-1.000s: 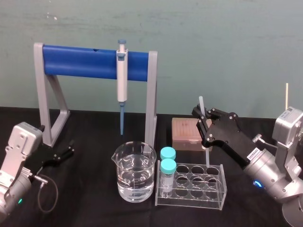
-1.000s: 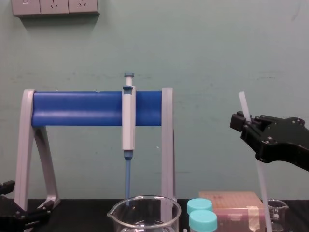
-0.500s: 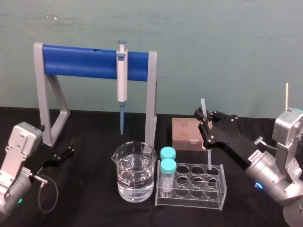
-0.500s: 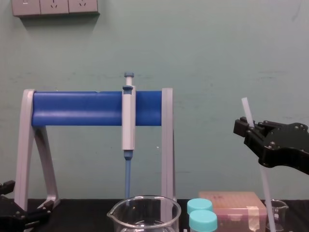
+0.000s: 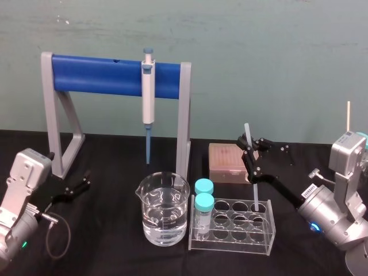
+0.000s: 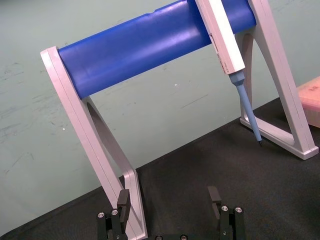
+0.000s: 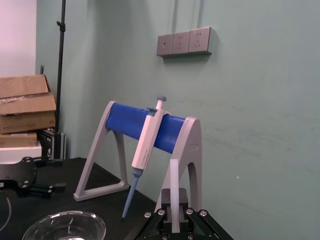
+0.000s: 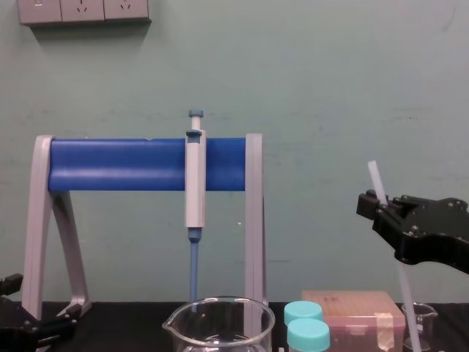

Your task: Pick up the stirring rod with one hand, then place it down.

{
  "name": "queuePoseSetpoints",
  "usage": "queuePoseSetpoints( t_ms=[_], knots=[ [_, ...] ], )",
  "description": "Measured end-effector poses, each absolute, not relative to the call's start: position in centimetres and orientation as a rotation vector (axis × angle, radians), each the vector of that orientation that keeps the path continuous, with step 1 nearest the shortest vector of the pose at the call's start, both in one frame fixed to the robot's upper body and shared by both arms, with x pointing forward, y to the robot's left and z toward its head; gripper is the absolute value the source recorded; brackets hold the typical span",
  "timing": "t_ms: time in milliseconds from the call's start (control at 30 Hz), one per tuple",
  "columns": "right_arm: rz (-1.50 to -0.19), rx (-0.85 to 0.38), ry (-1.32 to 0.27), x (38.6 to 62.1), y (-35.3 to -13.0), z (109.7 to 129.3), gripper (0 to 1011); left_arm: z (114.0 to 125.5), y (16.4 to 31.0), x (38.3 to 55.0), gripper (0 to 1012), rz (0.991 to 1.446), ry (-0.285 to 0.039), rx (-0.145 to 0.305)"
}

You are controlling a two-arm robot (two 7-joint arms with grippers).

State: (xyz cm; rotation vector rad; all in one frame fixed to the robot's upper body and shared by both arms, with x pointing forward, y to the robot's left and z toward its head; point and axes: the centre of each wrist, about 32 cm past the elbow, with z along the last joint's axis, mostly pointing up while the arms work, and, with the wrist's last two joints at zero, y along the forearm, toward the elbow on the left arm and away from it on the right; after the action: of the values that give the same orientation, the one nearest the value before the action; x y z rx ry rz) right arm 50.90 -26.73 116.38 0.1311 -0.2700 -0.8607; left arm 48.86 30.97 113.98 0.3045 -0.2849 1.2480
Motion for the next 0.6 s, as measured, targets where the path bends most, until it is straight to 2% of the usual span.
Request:
queuePoseSetpoints(
  t_ms=[600],
  knots=[
    [-0.842, 0.065, -0.211, 51.8, -26.7, 115.1, 70, 114.0, 31.0, 48.9, 1000, 1.248, -0.285, 0.305]
  ],
)
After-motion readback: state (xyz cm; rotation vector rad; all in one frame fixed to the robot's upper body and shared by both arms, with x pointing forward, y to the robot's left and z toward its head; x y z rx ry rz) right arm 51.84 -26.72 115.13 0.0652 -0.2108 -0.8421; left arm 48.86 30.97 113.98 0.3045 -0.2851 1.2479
